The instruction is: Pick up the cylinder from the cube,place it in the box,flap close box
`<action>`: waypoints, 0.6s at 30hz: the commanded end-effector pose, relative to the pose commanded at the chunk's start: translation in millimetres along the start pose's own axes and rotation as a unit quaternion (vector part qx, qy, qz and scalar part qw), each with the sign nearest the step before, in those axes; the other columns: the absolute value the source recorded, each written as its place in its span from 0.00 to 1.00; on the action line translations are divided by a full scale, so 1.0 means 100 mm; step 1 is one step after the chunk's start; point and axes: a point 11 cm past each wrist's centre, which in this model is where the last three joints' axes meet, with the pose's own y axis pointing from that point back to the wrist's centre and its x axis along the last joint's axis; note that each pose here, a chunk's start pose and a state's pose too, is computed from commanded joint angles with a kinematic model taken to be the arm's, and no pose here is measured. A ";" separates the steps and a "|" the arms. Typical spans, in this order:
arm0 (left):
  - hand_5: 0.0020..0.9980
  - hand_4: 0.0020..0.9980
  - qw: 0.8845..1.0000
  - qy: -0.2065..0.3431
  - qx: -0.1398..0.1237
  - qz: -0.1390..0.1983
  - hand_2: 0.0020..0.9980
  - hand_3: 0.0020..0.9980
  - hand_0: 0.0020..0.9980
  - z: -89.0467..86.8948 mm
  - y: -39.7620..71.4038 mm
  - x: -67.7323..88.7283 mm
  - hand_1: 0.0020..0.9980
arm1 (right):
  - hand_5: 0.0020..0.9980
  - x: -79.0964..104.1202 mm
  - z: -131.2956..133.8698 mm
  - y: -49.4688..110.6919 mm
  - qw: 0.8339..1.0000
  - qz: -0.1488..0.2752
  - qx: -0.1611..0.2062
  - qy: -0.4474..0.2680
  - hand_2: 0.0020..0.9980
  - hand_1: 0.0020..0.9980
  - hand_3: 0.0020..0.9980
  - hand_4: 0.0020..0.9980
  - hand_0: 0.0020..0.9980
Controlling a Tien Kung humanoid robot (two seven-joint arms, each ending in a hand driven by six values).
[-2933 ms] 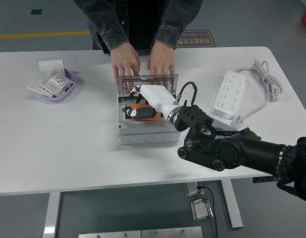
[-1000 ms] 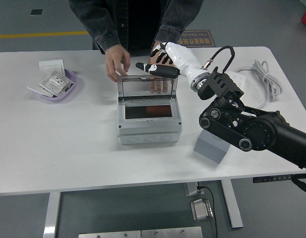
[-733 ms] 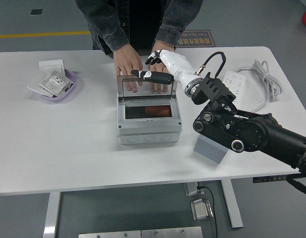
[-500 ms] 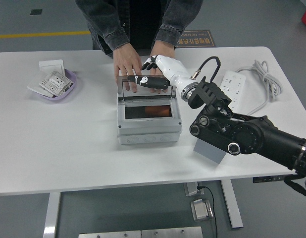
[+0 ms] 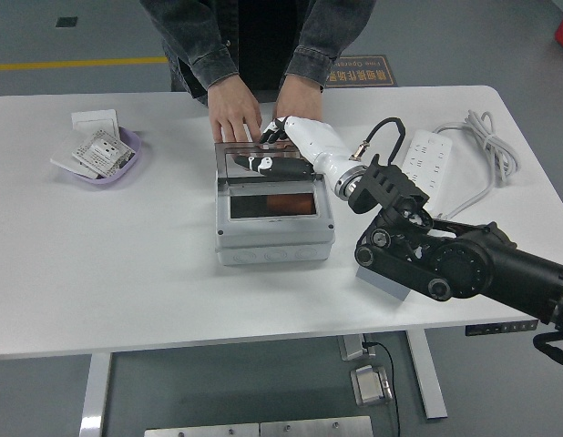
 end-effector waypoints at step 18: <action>0.17 0.71 1.000 -0.002 0.000 -0.002 0.62 0.62 0.67 -0.01 -0.01 -0.04 0.70 | 0.89 -0.06 0.00 0.14 1.000 -0.001 0.013 0.015 0.67 0.66 0.62 0.99 0.66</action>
